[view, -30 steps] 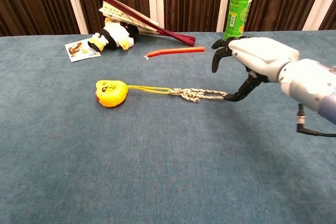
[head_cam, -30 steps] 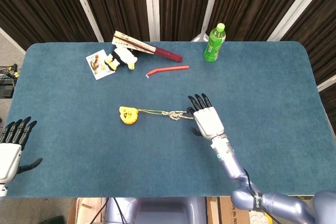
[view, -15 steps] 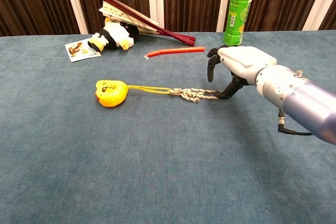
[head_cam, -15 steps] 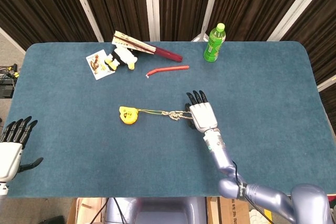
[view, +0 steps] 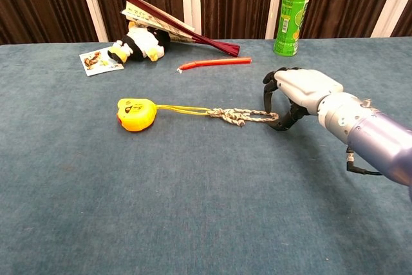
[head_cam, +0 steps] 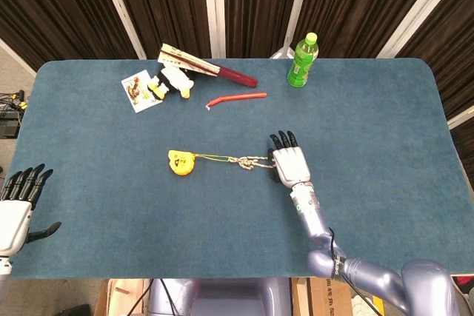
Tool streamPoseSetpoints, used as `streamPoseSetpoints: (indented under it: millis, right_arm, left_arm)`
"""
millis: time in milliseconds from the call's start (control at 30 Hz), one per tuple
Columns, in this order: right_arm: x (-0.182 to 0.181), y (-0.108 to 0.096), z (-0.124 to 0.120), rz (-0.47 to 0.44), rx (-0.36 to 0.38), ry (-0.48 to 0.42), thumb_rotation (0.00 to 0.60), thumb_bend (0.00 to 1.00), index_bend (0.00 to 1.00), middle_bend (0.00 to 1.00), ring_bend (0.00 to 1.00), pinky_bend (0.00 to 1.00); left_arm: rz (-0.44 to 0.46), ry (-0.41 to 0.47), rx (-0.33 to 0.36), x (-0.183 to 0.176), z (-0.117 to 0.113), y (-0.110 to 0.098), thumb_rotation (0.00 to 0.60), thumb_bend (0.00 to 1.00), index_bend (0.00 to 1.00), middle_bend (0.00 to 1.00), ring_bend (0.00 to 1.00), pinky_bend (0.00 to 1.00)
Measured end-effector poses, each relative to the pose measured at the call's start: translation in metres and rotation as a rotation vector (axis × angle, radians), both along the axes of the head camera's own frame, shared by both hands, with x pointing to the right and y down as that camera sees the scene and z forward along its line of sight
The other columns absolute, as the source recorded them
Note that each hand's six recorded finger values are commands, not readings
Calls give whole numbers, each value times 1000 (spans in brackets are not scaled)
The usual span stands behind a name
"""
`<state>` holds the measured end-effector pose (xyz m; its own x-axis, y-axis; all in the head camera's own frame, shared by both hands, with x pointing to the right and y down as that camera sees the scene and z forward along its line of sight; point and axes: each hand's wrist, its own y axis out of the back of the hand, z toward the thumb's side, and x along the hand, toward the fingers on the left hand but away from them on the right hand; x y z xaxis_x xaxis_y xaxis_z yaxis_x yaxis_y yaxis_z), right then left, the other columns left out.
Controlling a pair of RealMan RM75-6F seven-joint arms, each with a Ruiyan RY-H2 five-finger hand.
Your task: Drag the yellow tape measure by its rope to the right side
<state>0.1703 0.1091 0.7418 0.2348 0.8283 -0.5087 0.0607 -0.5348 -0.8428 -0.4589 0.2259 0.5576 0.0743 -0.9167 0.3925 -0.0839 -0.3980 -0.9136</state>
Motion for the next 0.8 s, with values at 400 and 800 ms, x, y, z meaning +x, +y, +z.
streamPoseSetpoints:
  millis: [400,800]
  right_arm:
    - [1,2,6,6,-13,0,600,413,541,164,18,45]
    - [0,6,9,12,-21,3,600,416,554,169,18,50]
  left_arm:
    - [-5,5,-2,0,0,0,600,0,0,0,0,0]
    - [-9,8,-5,-1,0,0,600,0,0,0,0,0]
